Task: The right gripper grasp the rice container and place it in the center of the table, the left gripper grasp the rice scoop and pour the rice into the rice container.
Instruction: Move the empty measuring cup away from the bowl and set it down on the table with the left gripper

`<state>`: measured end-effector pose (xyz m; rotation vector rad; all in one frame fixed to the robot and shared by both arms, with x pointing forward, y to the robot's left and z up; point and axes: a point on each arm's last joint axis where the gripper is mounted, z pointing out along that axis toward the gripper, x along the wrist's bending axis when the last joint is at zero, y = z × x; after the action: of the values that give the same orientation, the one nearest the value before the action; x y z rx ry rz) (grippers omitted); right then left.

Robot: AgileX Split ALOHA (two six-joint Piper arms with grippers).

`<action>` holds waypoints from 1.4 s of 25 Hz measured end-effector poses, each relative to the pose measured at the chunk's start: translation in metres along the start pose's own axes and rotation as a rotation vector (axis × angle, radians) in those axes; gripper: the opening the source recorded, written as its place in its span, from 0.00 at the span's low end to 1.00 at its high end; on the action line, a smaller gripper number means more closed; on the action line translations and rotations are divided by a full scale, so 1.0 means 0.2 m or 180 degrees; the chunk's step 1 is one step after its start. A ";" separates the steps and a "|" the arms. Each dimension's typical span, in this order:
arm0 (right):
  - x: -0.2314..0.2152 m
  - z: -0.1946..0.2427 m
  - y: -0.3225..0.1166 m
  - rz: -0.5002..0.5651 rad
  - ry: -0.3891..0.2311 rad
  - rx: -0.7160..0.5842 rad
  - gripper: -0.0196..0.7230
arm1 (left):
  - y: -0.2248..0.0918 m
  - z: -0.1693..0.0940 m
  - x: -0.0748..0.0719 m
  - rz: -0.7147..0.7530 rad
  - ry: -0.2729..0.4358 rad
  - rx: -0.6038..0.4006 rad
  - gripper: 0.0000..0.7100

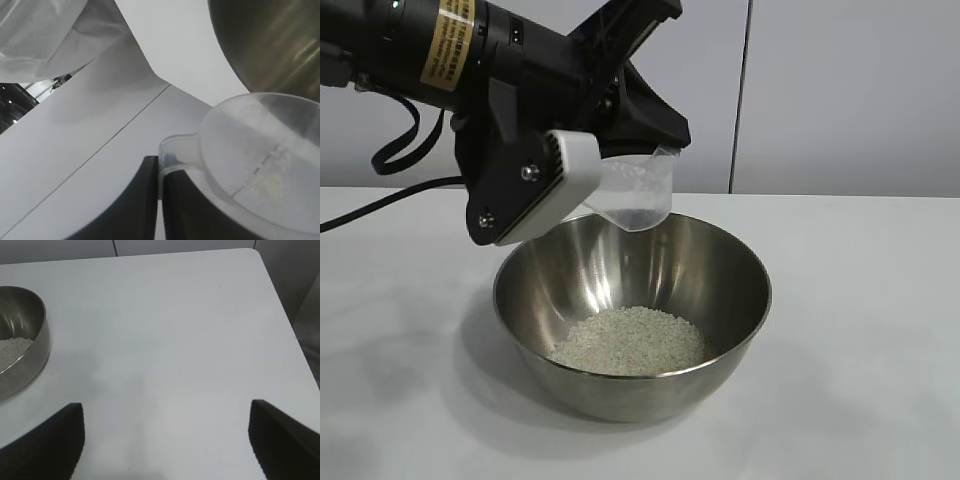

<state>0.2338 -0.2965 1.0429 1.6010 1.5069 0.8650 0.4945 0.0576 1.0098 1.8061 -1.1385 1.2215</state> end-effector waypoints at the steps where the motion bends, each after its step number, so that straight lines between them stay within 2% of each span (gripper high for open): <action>1: 0.00 0.00 0.00 0.0000 0.0000 0.0000 0.85 | 0.00 0.00 0.01 -0.0363 0.0083 0.0013 0.02; 4: 0.00 0.00 0.00 0.0000 0.0000 0.0000 0.85 | -0.03 -0.01 0.05 -0.1516 0.0413 0.0126 0.02; 8: 0.00 0.00 0.00 0.0000 0.0000 0.0000 0.85 | -0.13 -0.06 0.08 -0.2831 0.1103 0.0299 0.02; 11: 0.00 0.00 0.00 0.0000 0.0000 0.0000 0.85 | -0.23 -0.16 0.00 -0.3633 0.1740 0.0308 0.02; 13: 0.00 0.00 0.00 0.0000 0.0000 0.0000 0.85 | -0.28 -0.27 -0.09 -0.3943 0.2200 0.0253 0.01; 15: 0.00 0.00 0.00 0.0000 0.0000 0.0000 0.85 | -0.33 -0.38 -0.20 -0.4270 0.2480 0.0380 0.01; 17: 0.00 0.00 0.00 0.0000 0.0000 0.0003 0.85 | -0.35 -0.47 -0.33 -0.4517 0.2543 0.0685 0.01; 21: 0.00 0.00 0.00 0.0000 0.0000 0.0003 0.85 | -0.37 -0.60 -0.51 -0.4774 0.2568 0.1172 0.01; 24: 0.00 0.00 0.00 0.0000 0.0000 0.0003 0.85 | -0.37 -0.66 -0.58 -0.4870 0.2579 0.1369 0.01; 29: 0.00 0.00 0.00 0.0000 0.0000 0.0003 0.85 | -0.35 -0.70 -0.65 -0.4978 0.2543 0.1533 0.01; 35: 0.00 0.00 0.00 0.0000 0.0000 0.0003 0.85 | -0.37 -0.63 -0.82 -0.5268 0.2216 0.1802 0.01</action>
<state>0.2338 -0.2965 1.0428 1.6018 1.5076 0.8643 0.4866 0.2449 0.8942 1.5989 1.0890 0.8515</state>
